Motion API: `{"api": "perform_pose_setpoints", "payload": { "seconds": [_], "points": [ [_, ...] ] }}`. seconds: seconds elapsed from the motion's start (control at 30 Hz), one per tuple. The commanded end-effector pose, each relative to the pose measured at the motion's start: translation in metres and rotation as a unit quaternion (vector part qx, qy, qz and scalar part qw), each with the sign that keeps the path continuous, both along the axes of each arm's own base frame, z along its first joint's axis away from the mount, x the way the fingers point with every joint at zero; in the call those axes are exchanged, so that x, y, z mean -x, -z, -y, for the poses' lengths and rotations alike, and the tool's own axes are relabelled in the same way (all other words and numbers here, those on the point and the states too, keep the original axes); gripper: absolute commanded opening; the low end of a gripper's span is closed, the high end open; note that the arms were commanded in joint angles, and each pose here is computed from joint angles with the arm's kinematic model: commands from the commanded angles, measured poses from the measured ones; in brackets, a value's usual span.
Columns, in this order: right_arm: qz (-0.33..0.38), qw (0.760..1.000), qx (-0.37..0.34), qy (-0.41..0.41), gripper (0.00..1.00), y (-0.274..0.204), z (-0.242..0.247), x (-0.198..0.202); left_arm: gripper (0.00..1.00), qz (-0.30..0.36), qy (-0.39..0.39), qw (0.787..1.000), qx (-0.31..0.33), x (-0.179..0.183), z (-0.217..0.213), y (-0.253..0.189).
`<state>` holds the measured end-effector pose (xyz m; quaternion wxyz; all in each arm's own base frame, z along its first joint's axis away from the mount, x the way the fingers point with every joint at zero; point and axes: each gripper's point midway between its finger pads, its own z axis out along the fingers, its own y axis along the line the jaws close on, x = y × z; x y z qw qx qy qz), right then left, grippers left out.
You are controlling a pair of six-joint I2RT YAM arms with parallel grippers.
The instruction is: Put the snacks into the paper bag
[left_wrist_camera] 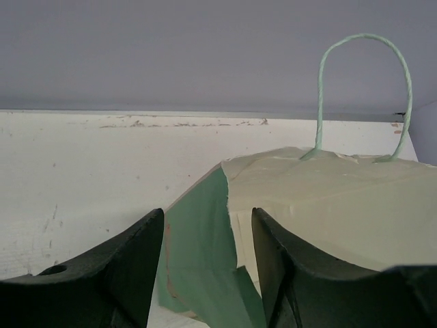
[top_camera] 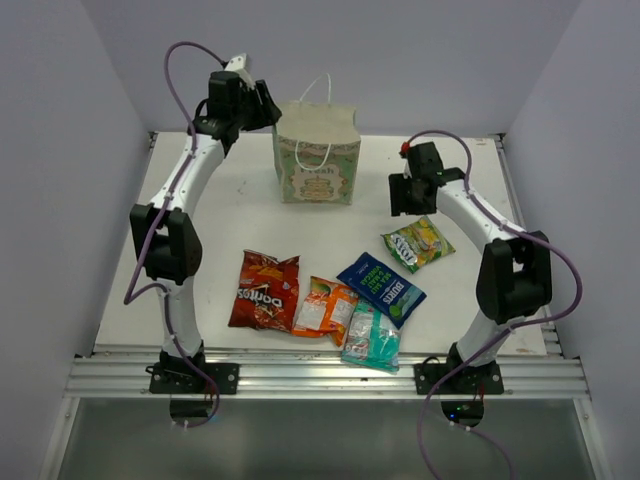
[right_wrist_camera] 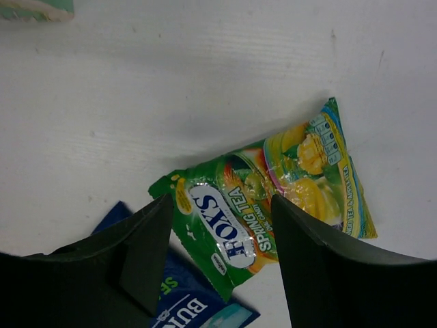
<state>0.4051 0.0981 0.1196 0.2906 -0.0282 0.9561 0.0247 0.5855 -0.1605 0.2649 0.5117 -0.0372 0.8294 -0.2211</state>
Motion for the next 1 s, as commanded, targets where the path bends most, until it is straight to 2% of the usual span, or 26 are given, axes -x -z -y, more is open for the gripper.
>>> {"api": "perform_pose_setpoints", "payload": {
  "seconds": [0.0, 0.2, 0.43, 0.47, 0.5, 0.53, 0.6, 0.63, 0.7, 0.73, 0.9, 0.97],
  "points": [
    [-0.011, 0.999, 0.035, -0.016, 0.64, 0.013, 0.004, 0.016, 0.57, 0.034, 0.01, 0.999, 0.009, -0.001, 0.007, -0.031],
    [-0.059, 0.996, 0.061, -0.009, 0.64, 0.057, 0.012, 0.035, 0.44, 0.02, 0.016, 1.0, 0.007, -0.001, 0.01, -0.019],
    [-0.123, 0.99, 0.074, -0.017, 0.67, 0.11, 0.014, 0.06, 0.43, 0.001, 0.021, 1.0, 0.002, 0.002, 0.011, -0.006],
    [-0.133, 0.988, 0.078, -0.019, 0.67, 0.118, 0.014, 0.062, 0.4, -0.001, 0.02, 1.0, -0.002, 0.001, 0.01, -0.004],
    [-0.135, 0.988, 0.076, -0.019, 0.67, 0.122, 0.013, 0.062, 0.3, -0.002, 0.021, 1.0, -0.003, 0.002, 0.01, -0.004],
    [-0.14, 0.987, 0.076, -0.02, 0.65, 0.126, 0.013, 0.062, 0.27, -0.002, 0.02, 1.0, -0.004, 0.002, 0.009, -0.003],
    [-0.152, 0.985, 0.076, -0.021, 0.57, 0.137, 0.012, 0.065, 0.14, -0.004, 0.021, 1.0, -0.006, 0.003, 0.009, -0.002],
    [-0.157, 0.984, 0.078, -0.021, 0.41, 0.14, 0.013, 0.066, 0.09, -0.004, 0.021, 1.0, -0.006, 0.003, 0.009, -0.003],
    [-0.166, 0.982, 0.083, -0.017, 0.2, 0.145, 0.014, 0.067, 0.0, -0.006, 0.02, 1.0, -0.006, 0.004, 0.008, -0.001],
    [-0.169, 0.982, 0.085, -0.016, 0.0, 0.146, 0.015, 0.069, 0.0, -0.005, 0.022, 1.0, -0.007, 0.005, 0.009, -0.002],
    [-0.16, 0.98, 0.115, -0.003, 0.0, 0.127, 0.027, 0.067, 0.0, -0.005, 0.026, 1.0, -0.006, 0.005, 0.01, -0.001],
    [-0.13, 0.983, 0.127, 0.001, 0.0, 0.091, 0.031, 0.056, 0.0, -0.003, 0.032, 0.999, -0.002, 0.006, 0.012, -0.003]
  ]
}}
